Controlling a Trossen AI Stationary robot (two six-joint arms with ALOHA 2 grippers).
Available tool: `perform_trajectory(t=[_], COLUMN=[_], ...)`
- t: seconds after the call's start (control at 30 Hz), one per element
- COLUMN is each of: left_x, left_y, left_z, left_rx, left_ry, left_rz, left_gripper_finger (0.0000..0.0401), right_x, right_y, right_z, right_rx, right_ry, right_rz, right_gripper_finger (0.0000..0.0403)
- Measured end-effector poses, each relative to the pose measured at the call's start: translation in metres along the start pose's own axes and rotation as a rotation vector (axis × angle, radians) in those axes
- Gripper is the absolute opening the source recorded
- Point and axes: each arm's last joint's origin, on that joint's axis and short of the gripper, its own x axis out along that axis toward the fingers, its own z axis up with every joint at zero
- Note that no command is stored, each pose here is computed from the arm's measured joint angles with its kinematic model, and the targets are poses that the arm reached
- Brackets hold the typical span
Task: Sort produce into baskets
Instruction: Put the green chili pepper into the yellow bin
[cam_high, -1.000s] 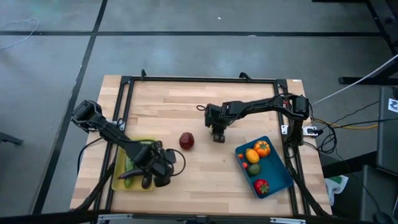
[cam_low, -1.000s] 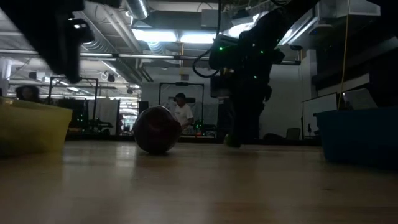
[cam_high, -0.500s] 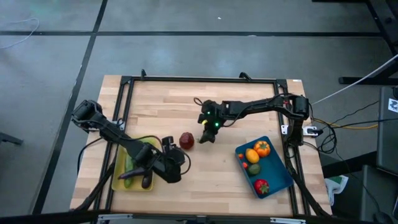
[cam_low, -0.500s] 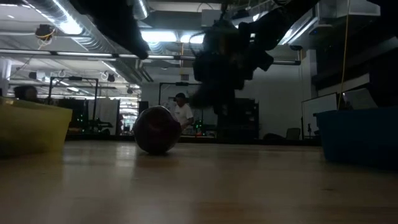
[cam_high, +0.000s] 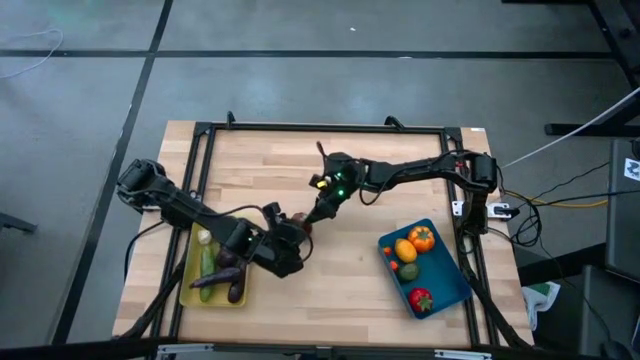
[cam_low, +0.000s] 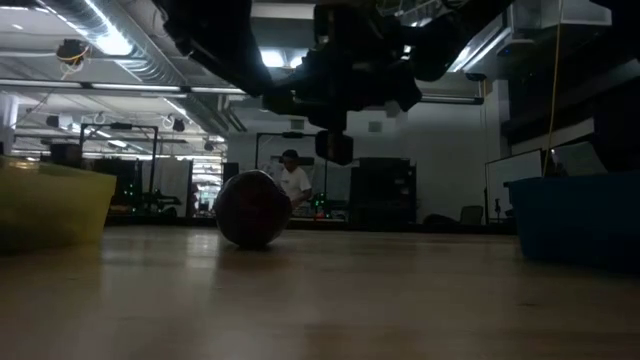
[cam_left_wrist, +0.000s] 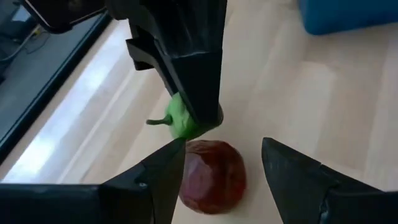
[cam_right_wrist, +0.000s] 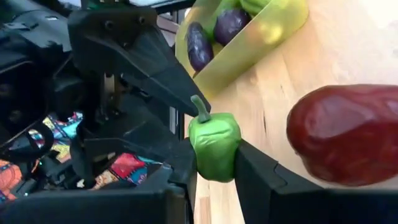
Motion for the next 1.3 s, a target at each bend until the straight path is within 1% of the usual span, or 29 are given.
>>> perform_trajectory(t=[0.13,0.4,0.57,0.63,0.8,0.87,1.0,1.13,1.3], left_x=[0.004,0.009,0.011,0.011,0.013,0.013,0.013,0.013,0.013], left_y=[0.004,0.01,0.012,0.013,0.016,0.016,0.016,0.016,0.016], left_z=[0.002,0.005,0.006,0.007,0.007,0.007,0.007,0.007,0.007], left_rx=[-0.013,-0.036,-0.077,-0.079,-0.125,-0.11,-0.09,-0.061,-0.028], left_ry=[-0.004,-0.018,-0.017,-0.03,-0.026,-0.025,-0.024,-0.021,-0.024], left_rz=[0.027,0.072,0.084,0.108,0.122,0.123,0.121,0.121,0.123], left_gripper_finger=[0.021,0.021,0.021,0.021,0.021,0.021,0.021,0.021,0.021], right_x=[0.0,-0.001,-0.001,-0.001,0.0,0.0,0.0,0.0,0.0], right_y=[0.0,0.001,0.001,0.002,0.002,0.001,0.001,0.001,0.004], right_z=[0.001,0.002,0.002,0.002,0.002,0.003,0.003,0.003,0.006], right_rx=[0.022,0.019,0.049,0.059,0.082,0.109,0.116,0.163,0.205], right_ry=[-0.008,-0.021,-0.023,-0.018,-0.038,-0.043,-0.053,-0.067,-0.091], right_rz=[0.004,0.001,0.0,0.009,-0.01,-0.013,-0.022,-0.032,-0.003], right_gripper_finger=[0.0083,0.0083,0.0083,0.0083,0.0083,0.0083,0.0083,0.0083,0.0083])
